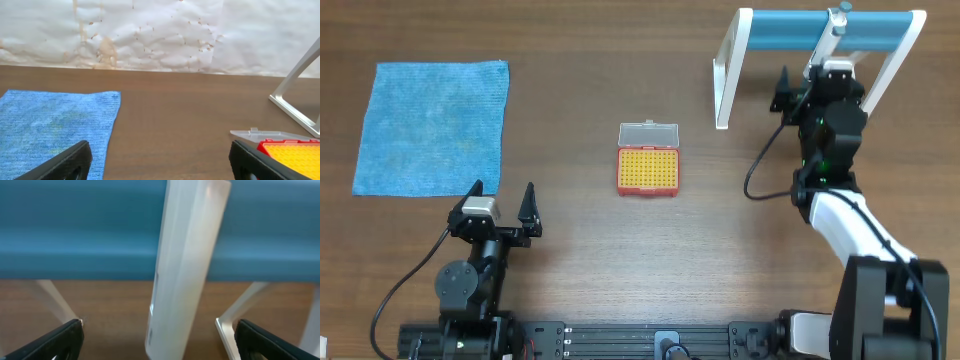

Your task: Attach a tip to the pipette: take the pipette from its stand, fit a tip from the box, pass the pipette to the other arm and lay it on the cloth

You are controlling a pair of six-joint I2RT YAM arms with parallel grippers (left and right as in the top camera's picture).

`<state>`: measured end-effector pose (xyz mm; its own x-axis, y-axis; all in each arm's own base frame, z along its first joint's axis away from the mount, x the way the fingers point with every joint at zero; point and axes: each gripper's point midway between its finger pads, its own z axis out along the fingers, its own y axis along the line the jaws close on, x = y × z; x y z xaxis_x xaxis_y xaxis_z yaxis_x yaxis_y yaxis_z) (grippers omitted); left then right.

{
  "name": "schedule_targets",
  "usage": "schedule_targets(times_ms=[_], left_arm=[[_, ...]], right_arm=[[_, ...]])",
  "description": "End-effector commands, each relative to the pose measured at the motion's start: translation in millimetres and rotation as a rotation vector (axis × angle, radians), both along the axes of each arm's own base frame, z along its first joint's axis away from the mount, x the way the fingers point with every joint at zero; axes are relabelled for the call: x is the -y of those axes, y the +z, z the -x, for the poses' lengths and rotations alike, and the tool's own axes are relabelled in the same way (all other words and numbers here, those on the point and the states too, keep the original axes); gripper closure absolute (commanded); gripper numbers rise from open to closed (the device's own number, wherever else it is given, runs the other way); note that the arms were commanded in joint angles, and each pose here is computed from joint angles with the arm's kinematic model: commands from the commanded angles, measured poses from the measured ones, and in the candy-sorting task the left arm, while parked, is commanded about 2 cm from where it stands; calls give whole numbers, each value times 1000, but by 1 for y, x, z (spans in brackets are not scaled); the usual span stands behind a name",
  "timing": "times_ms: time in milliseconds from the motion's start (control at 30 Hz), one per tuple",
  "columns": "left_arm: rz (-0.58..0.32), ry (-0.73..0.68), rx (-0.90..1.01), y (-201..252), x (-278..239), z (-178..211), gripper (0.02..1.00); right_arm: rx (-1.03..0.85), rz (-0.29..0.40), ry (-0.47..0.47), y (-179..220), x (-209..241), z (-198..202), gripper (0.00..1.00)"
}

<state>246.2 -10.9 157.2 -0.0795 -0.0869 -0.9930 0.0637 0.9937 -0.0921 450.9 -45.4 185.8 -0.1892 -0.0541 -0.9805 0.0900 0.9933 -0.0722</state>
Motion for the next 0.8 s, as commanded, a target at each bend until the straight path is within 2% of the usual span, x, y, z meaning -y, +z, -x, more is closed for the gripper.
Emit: schedule_targets(times_ms=[33, 267, 733, 800], left_arm=[[-12, -20, 1, 0, 3, 1, 130], [-12, -20, 1, 0, 3, 1, 130], [-12, -20, 1, 0, 3, 1, 130], [-12, -20, 1, 0, 3, 1, 130]], right_arm=[[15, -40, -7, 0, 4, -20, 25], [20, -39, -24, 2, 14, -37, 27], [27, -40, -20, 5, 16, -39, 9], [27, -41, -20, 4, 16, -39, 235]])
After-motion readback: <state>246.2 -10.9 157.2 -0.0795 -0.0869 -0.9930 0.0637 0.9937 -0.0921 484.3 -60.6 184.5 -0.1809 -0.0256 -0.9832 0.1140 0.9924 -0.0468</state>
